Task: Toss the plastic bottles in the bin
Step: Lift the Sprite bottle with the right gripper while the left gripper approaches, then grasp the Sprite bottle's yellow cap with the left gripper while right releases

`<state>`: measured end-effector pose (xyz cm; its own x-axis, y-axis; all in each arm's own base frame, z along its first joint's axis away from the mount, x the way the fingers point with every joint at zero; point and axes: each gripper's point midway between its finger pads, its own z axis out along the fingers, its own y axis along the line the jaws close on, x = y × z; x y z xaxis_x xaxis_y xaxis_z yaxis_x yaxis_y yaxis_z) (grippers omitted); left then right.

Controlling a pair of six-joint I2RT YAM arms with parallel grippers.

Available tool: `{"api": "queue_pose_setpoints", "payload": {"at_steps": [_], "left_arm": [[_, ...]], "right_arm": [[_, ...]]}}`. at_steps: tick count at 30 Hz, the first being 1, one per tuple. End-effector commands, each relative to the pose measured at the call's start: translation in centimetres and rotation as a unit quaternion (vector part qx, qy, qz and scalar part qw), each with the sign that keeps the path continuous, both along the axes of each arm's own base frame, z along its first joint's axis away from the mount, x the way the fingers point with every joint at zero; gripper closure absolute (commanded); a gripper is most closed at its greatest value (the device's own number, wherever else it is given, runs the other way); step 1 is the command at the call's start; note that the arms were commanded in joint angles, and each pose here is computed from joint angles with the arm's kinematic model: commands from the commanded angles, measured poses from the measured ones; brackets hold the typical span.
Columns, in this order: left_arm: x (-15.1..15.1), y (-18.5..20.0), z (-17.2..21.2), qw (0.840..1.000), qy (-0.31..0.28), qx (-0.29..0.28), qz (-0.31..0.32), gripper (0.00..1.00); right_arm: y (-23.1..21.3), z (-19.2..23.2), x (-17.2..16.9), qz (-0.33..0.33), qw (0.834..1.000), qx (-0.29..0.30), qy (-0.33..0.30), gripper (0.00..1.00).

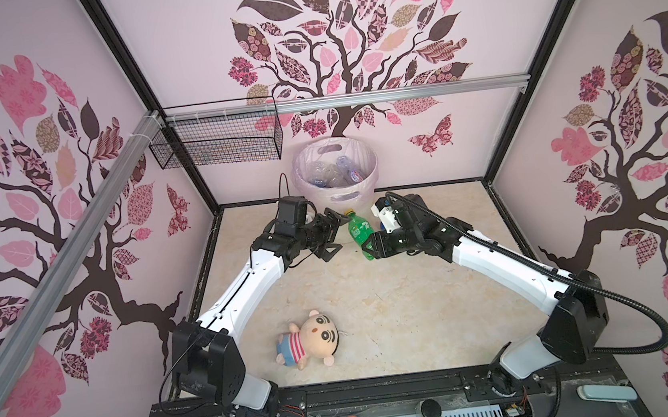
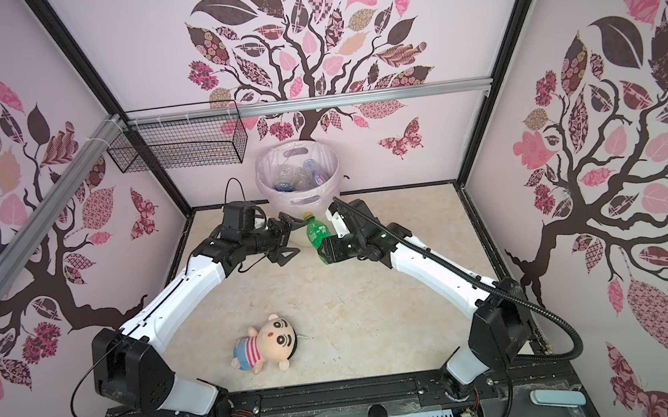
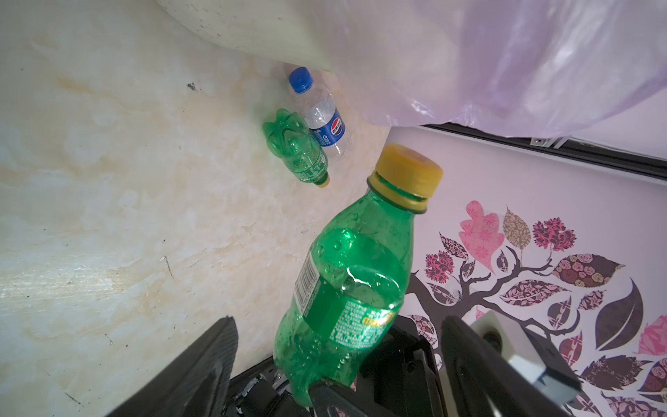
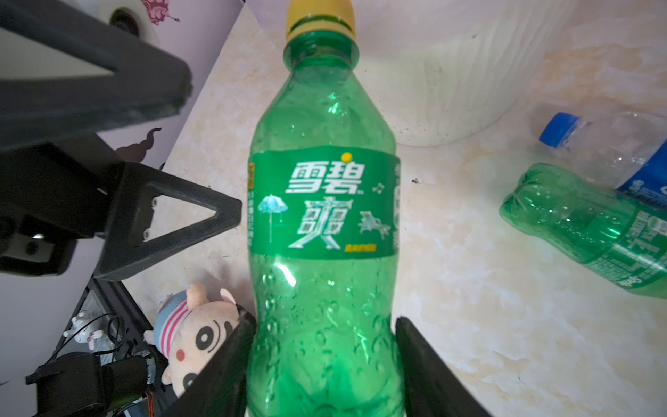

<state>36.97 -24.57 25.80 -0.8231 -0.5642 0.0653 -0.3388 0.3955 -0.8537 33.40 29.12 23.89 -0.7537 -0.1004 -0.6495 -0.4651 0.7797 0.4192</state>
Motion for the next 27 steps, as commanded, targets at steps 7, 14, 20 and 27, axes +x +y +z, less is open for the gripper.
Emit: {"api": "queue_pose_setpoints", "payload": {"at_steps": [7,14,20,27], "left_arm": [[0.8,-0.5,1.0,0.999,-0.029,0.018,-0.016,0.19],[1.0,-1.1,0.9,0.999,-0.03,0.02,-0.021,0.2],[0.9,-1.9,0.6,0.999,-0.027,0.023,-0.029,0.22],[0.9,-1.9,0.3,0.999,-0.024,0.026,-0.026,0.38]], "right_arm": [[1.6,3.5,-0.9,0.026,0.999,0.034,-0.01,0.54],[2.3,3.3,-1.2,0.038,0.998,0.041,-0.002,0.55],[2.9,3.3,-1.4,0.046,0.998,0.043,0.001,0.54],[3.0,3.2,-1.3,0.046,0.998,0.041,0.001,0.54]]}}
